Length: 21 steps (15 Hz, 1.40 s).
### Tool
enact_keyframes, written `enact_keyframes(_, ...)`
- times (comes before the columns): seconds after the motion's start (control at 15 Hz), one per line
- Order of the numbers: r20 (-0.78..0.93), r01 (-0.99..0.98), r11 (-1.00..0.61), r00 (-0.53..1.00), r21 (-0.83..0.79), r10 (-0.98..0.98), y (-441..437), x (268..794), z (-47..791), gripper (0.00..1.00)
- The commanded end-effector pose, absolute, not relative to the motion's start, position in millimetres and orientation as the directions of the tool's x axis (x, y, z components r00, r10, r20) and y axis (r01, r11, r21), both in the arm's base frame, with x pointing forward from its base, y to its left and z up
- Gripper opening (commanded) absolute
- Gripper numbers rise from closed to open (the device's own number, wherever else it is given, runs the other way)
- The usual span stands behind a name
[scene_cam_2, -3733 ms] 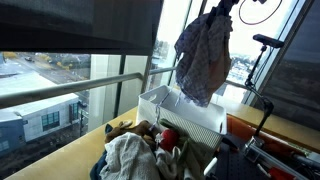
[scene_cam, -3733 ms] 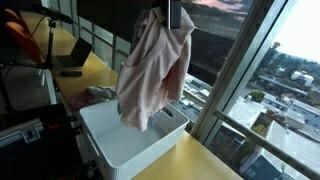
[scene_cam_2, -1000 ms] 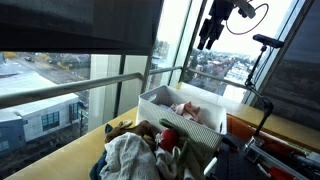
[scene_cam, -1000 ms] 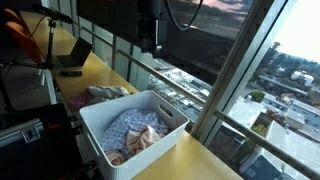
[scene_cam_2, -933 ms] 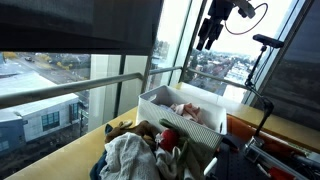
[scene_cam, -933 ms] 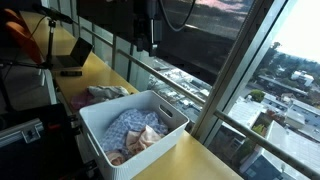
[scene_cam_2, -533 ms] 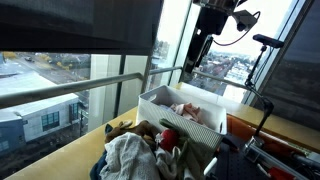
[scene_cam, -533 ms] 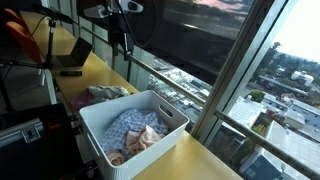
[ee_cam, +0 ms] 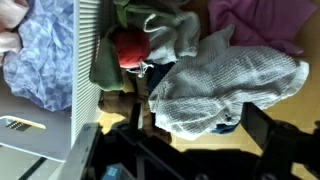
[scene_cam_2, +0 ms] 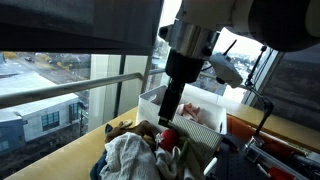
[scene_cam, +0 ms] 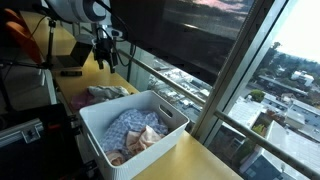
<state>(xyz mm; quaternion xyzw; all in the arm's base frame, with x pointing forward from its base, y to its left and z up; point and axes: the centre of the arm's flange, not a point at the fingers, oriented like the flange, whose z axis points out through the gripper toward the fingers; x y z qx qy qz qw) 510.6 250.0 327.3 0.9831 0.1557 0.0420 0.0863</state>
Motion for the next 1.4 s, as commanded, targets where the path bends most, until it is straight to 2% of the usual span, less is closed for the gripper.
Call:
enact_keyframes(0.0, 0.067, 0.366, -0.905, 0.919, 0.218, 0.388, 276.5, 557.2, 294.2, 1.0)
enact_keyframes(0.4, 0.035, 0.431, -0.88, 0.894, 0.199, 0.446, 256.4, 612.9, 234.3, 1.0)
enact_keyframes(0.6, -0.033, 0.428, -0.89, 0.903, 0.155, 0.428, 231.0, 617.2, 187.0, 1.0)
enact_keyframes(0.93, -0.138, 0.472, -0.882, 0.874, 0.006, 0.467, 228.8, 581.3, 143.2, 1.0)
enact_keyframes(1.33, -0.256, 0.484, -0.872, 0.836, -0.071, 0.485, 210.0, 548.0, 84.8, 1.0)
